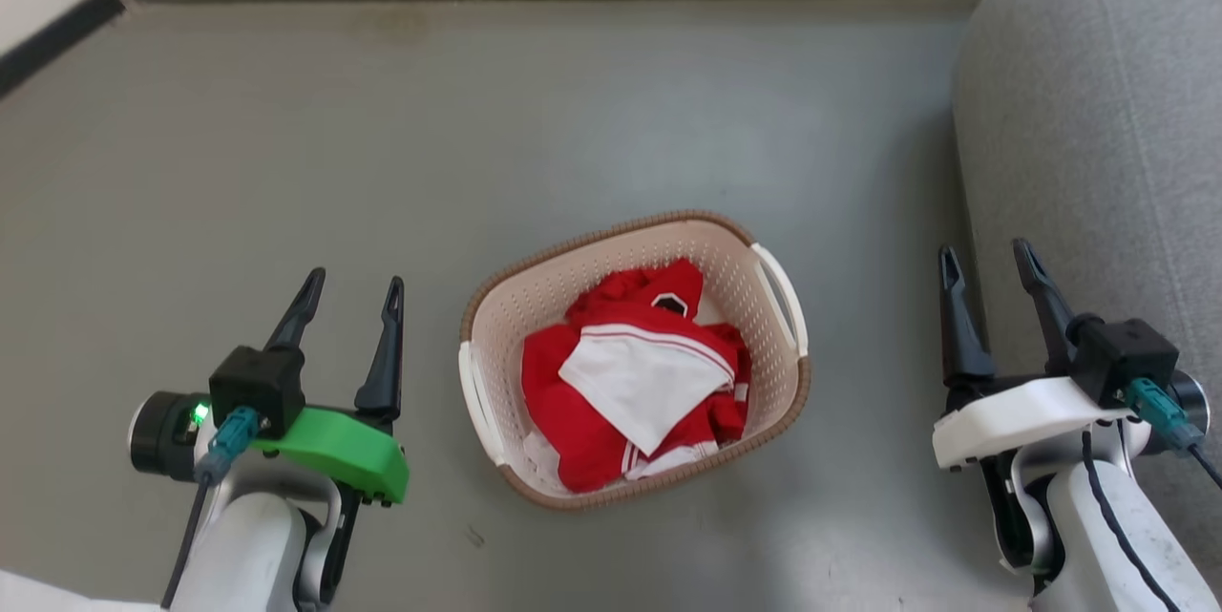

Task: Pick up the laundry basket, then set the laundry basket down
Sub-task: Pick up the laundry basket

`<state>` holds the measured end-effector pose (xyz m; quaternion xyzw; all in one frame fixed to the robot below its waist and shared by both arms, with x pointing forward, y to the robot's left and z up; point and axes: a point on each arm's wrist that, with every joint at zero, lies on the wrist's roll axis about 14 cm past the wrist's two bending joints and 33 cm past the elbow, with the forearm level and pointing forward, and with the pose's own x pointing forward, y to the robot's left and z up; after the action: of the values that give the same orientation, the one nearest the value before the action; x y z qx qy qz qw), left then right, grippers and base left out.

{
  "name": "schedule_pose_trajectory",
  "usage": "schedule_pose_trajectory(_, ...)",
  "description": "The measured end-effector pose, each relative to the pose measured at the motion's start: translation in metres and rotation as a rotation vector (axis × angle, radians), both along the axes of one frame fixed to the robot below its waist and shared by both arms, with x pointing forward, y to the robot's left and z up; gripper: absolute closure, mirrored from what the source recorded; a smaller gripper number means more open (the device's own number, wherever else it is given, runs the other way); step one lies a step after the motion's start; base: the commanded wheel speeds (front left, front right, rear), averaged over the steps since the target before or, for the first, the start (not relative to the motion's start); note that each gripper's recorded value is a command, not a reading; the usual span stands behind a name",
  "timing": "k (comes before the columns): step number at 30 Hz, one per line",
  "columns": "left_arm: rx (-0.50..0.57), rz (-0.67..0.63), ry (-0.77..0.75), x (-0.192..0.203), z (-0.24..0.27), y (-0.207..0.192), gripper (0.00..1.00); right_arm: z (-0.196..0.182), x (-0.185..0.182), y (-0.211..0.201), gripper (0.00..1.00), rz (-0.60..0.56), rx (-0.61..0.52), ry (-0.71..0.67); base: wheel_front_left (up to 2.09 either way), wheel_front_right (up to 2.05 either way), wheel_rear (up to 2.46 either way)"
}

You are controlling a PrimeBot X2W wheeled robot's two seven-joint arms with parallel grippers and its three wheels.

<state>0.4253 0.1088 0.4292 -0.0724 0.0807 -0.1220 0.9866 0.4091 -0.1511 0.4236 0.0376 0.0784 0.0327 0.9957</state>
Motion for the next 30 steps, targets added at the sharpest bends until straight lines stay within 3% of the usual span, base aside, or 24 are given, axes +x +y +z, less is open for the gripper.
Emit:
schedule_pose_trajectory(8, 0.001, -0.042, 0.126, 0.014, -0.045, -0.006, 0.00, -0.017, 0.024, 0.006, 0.00, 0.012, 0.000, 0.015, 0.00, 0.00, 0.00)
schedule_pose_trajectory(30, -0.060, -0.147, 0.667, 0.010, -0.204, -0.031, 0.00, -0.074, 0.071, 0.004, 0.00, -0.007, -0.001, 0.073, 0.00, 0.00, 0.00)
